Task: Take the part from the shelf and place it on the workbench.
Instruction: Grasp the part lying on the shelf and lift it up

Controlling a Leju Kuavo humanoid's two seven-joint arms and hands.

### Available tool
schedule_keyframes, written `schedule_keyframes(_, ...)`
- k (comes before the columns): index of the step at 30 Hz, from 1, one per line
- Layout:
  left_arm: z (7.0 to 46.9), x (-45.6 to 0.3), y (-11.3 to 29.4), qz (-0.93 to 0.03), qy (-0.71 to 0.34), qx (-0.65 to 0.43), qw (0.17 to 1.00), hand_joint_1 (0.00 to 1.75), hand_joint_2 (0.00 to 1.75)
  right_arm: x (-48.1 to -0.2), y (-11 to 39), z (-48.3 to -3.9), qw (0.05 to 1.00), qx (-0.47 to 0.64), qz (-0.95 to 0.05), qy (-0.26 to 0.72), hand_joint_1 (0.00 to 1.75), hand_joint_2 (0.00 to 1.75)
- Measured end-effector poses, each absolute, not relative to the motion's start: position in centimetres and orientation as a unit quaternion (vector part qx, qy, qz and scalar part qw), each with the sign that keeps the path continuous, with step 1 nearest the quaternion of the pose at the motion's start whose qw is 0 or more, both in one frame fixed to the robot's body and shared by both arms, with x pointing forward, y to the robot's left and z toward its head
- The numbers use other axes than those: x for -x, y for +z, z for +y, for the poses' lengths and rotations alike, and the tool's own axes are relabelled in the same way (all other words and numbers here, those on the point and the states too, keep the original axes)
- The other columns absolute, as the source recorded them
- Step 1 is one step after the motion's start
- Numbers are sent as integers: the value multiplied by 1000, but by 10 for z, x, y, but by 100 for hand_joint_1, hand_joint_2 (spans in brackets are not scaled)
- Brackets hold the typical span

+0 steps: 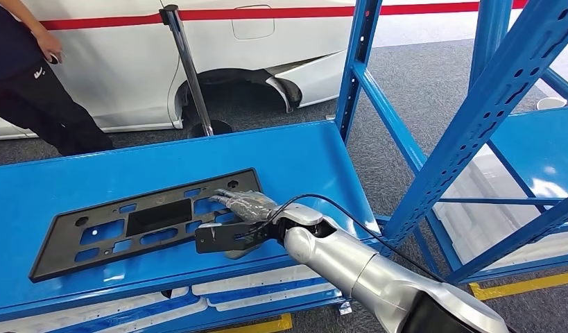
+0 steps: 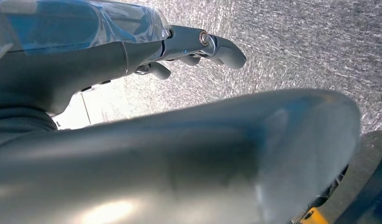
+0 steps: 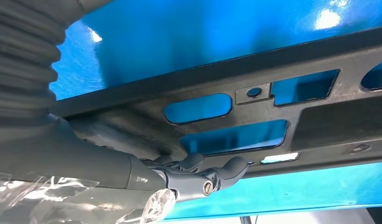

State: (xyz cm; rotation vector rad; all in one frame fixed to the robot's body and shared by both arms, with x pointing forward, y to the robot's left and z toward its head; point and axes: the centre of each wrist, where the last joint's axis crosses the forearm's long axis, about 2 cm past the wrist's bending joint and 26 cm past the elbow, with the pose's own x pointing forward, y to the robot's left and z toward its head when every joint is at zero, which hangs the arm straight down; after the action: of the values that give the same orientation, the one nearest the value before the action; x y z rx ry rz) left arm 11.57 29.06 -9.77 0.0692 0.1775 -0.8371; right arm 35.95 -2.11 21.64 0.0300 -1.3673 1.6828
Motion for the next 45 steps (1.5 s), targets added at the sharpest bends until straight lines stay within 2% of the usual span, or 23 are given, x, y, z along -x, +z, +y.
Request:
schedule_keyframes(22,294,-116,-98,85,-406,-37,909,0,0,-372,225,-31,492,-5,-554,672,0,0)
schedule_keyframes(26,294,-117,-98,83,-407,-36,909,0,0,-375,226,-34,496,-14,-568,657,0,175)
schedule_keyframes(32,294,-116,-98,80,-406,-34,910,0,0,-379,223,-43,501,-39,-610,613,0,175)
schedule_keyframes(45,294,-116,-98,78,-405,-35,910,0,0,-382,228,-54,508,-66,-631,582,0,175)
